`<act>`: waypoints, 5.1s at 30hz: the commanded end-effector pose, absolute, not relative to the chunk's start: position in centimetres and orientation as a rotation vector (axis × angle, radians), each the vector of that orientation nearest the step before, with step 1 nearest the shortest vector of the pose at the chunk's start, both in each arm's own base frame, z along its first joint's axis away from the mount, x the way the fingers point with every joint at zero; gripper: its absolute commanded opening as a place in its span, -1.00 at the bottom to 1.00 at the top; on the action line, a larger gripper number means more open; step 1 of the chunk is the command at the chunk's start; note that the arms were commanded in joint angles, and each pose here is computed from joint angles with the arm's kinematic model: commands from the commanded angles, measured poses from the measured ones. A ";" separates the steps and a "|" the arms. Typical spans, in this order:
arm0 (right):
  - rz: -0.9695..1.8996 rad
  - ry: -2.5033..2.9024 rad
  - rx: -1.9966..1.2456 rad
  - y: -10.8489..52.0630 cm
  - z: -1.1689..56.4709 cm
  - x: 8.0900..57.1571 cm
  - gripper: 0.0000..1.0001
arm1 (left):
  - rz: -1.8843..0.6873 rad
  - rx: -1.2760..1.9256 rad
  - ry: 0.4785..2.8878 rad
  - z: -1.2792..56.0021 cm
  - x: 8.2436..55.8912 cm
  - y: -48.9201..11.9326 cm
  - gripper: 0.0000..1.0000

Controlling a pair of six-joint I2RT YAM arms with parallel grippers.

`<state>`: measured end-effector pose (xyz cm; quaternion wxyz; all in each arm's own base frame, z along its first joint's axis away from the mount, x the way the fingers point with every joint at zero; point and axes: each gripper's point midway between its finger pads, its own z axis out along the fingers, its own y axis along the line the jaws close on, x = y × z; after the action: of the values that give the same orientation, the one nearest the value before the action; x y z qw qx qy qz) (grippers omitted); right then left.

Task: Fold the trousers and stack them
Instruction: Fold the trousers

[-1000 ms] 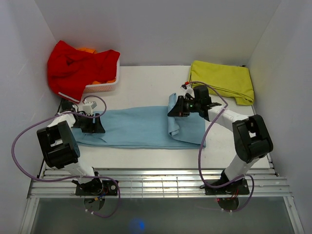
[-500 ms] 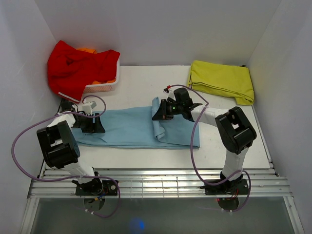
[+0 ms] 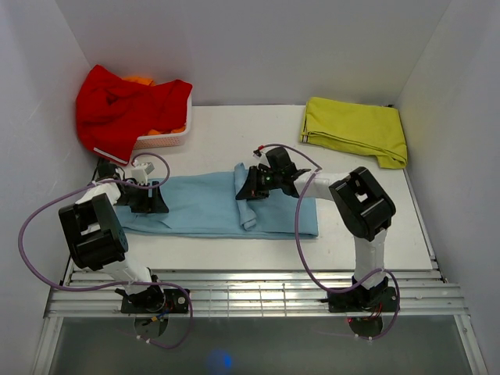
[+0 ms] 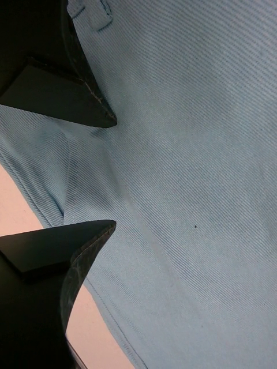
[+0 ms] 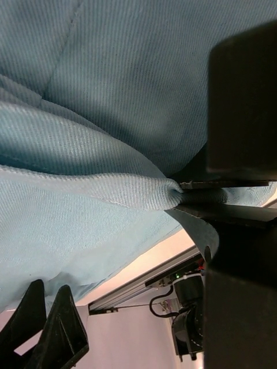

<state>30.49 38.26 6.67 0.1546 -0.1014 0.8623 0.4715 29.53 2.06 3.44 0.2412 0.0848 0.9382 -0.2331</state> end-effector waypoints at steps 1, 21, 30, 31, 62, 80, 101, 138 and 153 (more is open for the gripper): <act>1.461 2.406 -0.313 40.6 9.6 29.9 -0.85 | -0.673 0.220 2.602 2.2 28.3 1.5 0.54; 1.566 2.380 -0.379 42.9 10.6 29.1 0.64 | -0.719 0.285 2.535 4.0 28.3 0.6 0.60; 1.544 2.077 -0.695 37.5 20.0 30.4 0.54 | -0.824 0.454 2.278 11.8 28.8 -2.2 0.62; 1.497 2.082 -0.666 35.5 20.0 31.6 0.50 | -0.811 0.480 2.246 12.8 29.1 -2.4 0.62; 1.382 2.640 -0.226 13.5 0.3 28.9 0.25 | -1.189 0.382 2.485 2.7 33.3 -16.8 0.19; 1.257 2.556 -0.155 6.9 3.8 30.9 -0.84 | -0.959 0.338 2.408 9.7 33.2 -9.3 0.57; 1.331 2.239 -0.238 3.2 19.3 31.9 -0.84 | -0.827 0.097 2.459 5.5 31.9 -0.4 0.49; 1.608 2.041 -0.665 38.6 24.2 31.9 -0.84 | -1.201 0.167 2.388 3.1 31.0 -6.9 -1.00; 1.614 2.132 -0.748 45.3 20.2 31.1 -0.85 | -1.223 0.192 2.441 1.9 30.2 -9.8 -1.00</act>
<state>30.81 43.53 16.77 0.1479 -0.2338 0.7867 0.5519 30.40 -9.72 2.31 0.2001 0.0677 0.8692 -0.4470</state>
